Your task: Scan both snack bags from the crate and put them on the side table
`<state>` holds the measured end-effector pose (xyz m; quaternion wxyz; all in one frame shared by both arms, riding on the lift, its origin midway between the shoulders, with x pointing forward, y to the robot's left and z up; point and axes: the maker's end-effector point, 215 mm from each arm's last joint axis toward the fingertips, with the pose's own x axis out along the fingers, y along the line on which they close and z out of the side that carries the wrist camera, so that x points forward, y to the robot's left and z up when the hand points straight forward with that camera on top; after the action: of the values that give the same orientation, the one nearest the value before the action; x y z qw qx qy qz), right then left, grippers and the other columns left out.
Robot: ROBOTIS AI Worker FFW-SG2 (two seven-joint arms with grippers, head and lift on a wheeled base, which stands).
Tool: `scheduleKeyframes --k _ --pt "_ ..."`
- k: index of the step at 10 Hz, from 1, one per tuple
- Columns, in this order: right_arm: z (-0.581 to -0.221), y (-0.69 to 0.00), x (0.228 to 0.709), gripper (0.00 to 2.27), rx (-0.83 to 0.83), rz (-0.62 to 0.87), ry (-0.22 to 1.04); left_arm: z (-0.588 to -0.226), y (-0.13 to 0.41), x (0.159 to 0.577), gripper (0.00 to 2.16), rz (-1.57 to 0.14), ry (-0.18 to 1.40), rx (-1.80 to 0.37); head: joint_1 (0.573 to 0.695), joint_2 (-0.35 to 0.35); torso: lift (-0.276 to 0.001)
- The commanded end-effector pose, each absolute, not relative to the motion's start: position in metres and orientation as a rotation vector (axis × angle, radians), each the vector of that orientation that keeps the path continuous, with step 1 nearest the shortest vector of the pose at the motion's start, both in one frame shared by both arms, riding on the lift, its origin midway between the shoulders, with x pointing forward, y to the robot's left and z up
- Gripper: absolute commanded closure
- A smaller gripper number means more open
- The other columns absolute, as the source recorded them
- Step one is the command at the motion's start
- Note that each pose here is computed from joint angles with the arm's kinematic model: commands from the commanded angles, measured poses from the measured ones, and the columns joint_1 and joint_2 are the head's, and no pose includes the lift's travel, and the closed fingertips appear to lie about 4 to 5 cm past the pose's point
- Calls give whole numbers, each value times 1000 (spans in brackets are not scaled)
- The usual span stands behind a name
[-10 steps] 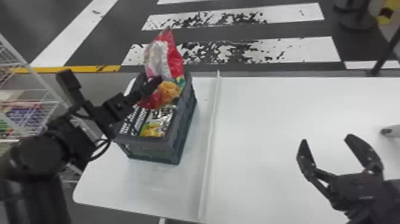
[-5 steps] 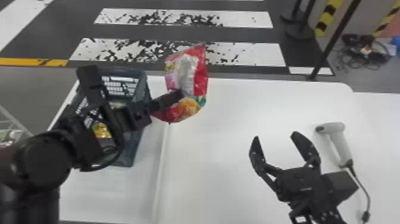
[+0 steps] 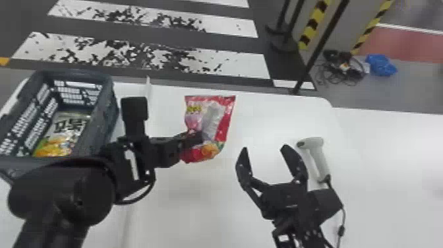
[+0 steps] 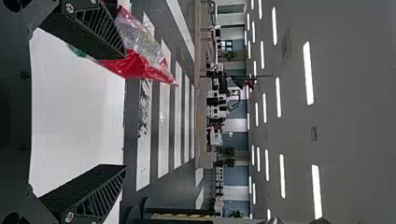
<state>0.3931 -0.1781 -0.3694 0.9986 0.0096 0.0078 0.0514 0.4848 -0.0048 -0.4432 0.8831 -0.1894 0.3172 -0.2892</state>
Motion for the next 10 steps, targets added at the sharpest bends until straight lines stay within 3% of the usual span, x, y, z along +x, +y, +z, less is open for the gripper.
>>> scheduleKeyframes --k 1,2,3,4,7,10 --pt "-368 -178 393 97 21 101 12 -461 -42 472 2054 -656 685 -389 695 -224 -87" --pt "-368 -180 392 97 22 94 12 -461 -62 463 1659 -683 693 -418 695 -258 -87" --pt "-368 -181 393 97 21 93 15 -460 -73 460 576 -666 697 -470 695 -276 -87" --pt "-368 -181 393 97 22 92 15 -461 -78 457 -1 -667 705 -472 695 -302 -87" --pt "-368 -181 393 97 30 94 14 -468 -68 449 36 -629 725 -508 695 -322 -87" --pt "-366 -182 393 100 32 96 12 -417 -41 458 36 -591 581 -425 695 -312 -87"
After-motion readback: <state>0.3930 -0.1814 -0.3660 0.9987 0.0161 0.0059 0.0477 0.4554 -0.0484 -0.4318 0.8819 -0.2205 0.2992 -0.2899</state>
